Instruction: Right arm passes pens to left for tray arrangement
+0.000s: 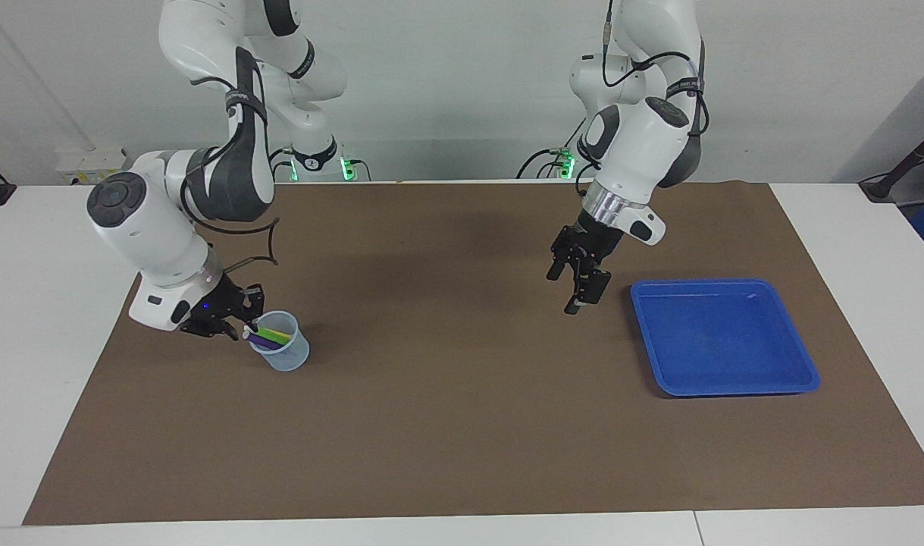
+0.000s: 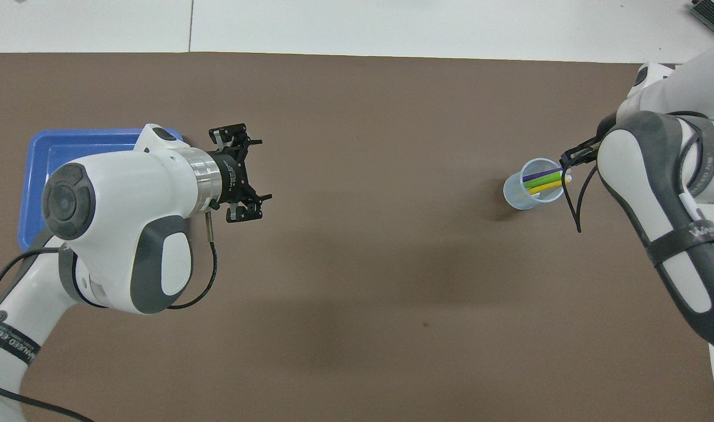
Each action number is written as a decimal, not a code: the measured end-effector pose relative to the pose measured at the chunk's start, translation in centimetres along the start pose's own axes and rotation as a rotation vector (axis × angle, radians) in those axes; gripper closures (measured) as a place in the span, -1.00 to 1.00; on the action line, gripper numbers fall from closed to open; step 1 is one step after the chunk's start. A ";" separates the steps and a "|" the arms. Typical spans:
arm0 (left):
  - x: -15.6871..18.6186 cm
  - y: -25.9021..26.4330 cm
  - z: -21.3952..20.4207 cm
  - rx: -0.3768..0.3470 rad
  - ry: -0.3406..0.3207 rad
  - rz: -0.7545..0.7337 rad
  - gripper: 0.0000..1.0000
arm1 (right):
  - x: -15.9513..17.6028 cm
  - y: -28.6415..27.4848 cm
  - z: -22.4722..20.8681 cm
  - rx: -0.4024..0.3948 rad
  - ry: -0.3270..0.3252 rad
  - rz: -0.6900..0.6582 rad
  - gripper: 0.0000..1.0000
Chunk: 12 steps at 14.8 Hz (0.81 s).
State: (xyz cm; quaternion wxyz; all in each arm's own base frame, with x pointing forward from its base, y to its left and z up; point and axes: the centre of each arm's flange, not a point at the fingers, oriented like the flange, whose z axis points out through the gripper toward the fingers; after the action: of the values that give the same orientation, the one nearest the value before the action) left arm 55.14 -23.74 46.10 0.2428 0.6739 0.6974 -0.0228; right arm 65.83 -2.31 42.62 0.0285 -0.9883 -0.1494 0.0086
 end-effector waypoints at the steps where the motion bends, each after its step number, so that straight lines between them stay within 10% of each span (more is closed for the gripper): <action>1: 0.0 0.0 0.0 0.000 0.000 -0.001 -1.00 | -0.1 0.5 0.3 0.002 -0.003 0.055 0.28; 12: 0.2 0.1 0.0 -0.001 0.001 -0.003 -1.00 | 0.9 0.1 2.1 0.039 0.018 0.261 0.15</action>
State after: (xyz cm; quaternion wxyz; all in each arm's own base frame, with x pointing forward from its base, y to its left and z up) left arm 55.22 -23.53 46.10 0.2427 0.6726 0.6987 -0.0222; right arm 66.71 -2.03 40.49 0.0474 -0.9987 -0.0189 0.0065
